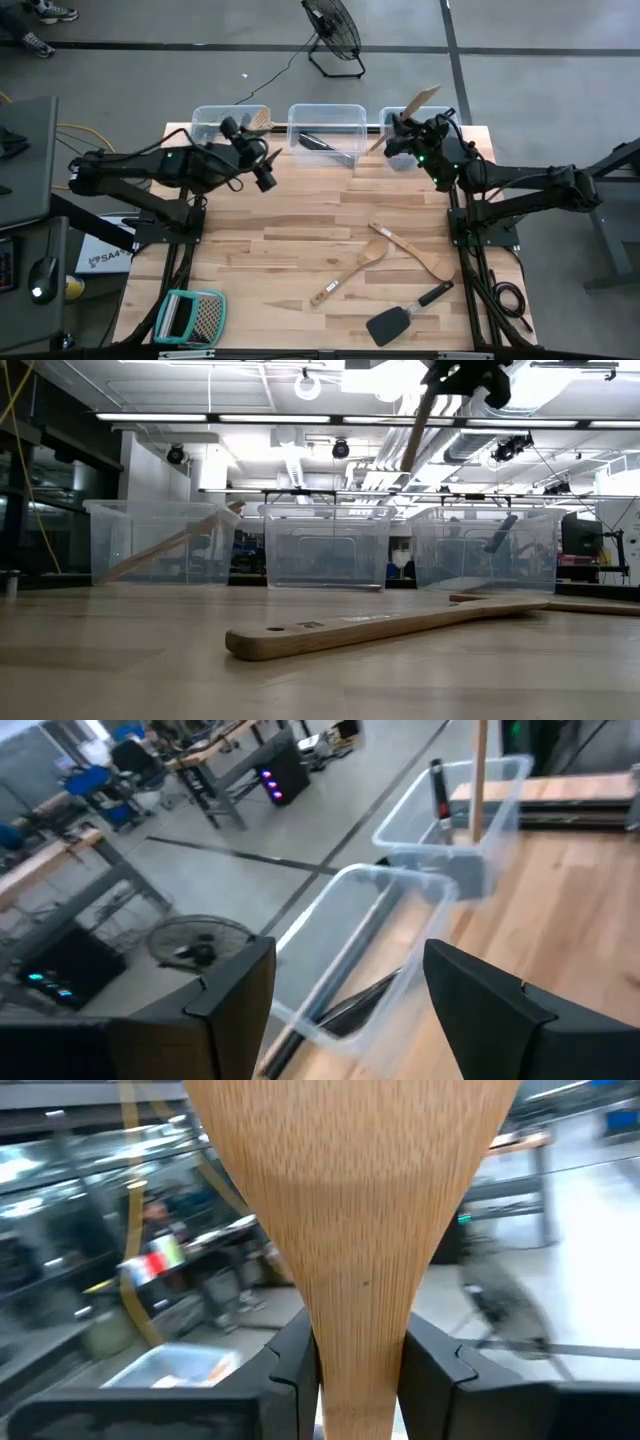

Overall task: Pick & Place Kitchen Items
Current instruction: Put the brown wooden spatula into the right transparent bin

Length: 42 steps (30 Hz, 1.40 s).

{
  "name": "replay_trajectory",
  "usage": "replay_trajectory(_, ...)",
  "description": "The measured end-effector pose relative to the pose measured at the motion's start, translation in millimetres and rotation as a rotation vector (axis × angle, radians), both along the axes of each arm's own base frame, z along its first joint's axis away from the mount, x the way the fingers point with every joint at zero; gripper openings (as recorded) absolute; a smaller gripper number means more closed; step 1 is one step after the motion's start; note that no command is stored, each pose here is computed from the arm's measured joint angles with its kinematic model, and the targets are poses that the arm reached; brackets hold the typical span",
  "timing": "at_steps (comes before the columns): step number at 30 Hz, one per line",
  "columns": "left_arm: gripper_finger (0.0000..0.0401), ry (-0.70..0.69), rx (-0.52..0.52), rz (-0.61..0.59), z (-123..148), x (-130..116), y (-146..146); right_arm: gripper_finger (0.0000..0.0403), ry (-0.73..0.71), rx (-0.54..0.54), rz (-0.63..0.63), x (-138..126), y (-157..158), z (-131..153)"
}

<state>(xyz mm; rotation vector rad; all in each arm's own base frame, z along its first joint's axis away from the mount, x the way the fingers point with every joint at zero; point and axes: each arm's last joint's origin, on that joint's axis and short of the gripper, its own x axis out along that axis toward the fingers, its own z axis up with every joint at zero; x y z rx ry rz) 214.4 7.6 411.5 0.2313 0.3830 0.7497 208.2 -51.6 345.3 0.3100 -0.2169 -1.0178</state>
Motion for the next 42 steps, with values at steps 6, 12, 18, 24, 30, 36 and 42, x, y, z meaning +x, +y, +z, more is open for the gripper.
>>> replay_trajectory(6,0.0251,0.049,0.062,0.02,5,-15,2,0.0091,0.01,0.005,-0.212,-8,-16,0)
replay_trajectory(12,0.0251,0.109,0.069,0.023,4,-22,15,0.0091,0.057,0.031,-0.42,-17,-30,-7)
replay_trajectory(18,0.0251,0.126,-0.061,-0.037,-1,-28,51,0.0091,0.019,0.128,-0.489,-26,-45,-23)
replay_trajectory(24,0.0251,0.119,-0.197,-0.09,-22,-40,87,0.0091,0.001,0.281,-0.5,-35,-60,-43)
replay_trajectory(30,0.0251,0.001,-0.267,-0.16,-42,-52,105,0.0091,-0.027,0.377,-0.517,-34,-72,-57)
replay_trajectory(36,0.0251,-0.03,-0.295,-0.187,-51,-56,112,0.0091,-0.007,0.433,-0.541,-28,-84,-71)
replay_trajectory(42,0.0251,-0.036,-0.3,-0.227,-51,-56,111,0.0093,-0.031,0.528,-0.556,-20,-97,-91)
